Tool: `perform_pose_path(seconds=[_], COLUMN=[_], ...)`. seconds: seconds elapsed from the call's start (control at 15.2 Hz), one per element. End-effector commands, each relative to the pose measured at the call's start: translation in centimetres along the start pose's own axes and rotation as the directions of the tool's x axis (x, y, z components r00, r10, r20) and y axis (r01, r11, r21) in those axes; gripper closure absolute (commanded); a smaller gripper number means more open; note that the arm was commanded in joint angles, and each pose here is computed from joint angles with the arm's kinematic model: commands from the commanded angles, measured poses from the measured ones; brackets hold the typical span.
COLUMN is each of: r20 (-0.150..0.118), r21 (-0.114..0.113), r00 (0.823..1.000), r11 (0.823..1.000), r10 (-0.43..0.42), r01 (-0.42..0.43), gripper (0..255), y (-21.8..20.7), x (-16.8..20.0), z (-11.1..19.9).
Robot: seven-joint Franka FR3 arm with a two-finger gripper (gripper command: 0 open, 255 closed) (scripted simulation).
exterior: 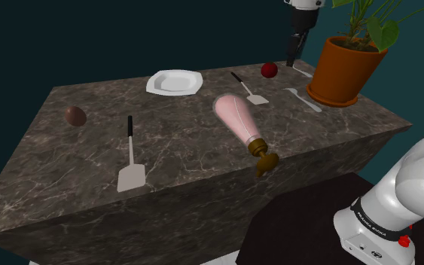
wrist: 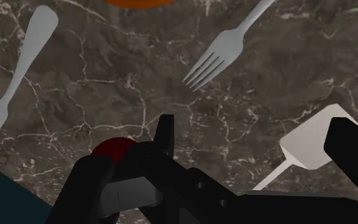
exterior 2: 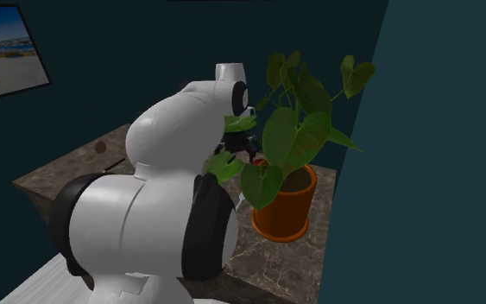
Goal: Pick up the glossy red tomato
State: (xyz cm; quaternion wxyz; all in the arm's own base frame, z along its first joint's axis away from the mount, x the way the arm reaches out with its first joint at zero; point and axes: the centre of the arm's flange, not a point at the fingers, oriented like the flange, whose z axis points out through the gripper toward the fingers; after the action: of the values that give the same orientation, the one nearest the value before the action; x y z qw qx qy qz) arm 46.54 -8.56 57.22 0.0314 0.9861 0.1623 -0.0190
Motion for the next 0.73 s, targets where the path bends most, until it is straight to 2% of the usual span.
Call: perform_pose_path(seconds=[0.0,0.66], r20=[0.016,0.084], r21=[0.012,0.077], r00=[1.000,0.987], r11=[1.000,0.988], r10=[-0.024,-0.139], r01=[0.024,0.133], gripper=[0,0], y=[2.2,11.3], x=[1.7,12.0], z=[0.8,5.7])
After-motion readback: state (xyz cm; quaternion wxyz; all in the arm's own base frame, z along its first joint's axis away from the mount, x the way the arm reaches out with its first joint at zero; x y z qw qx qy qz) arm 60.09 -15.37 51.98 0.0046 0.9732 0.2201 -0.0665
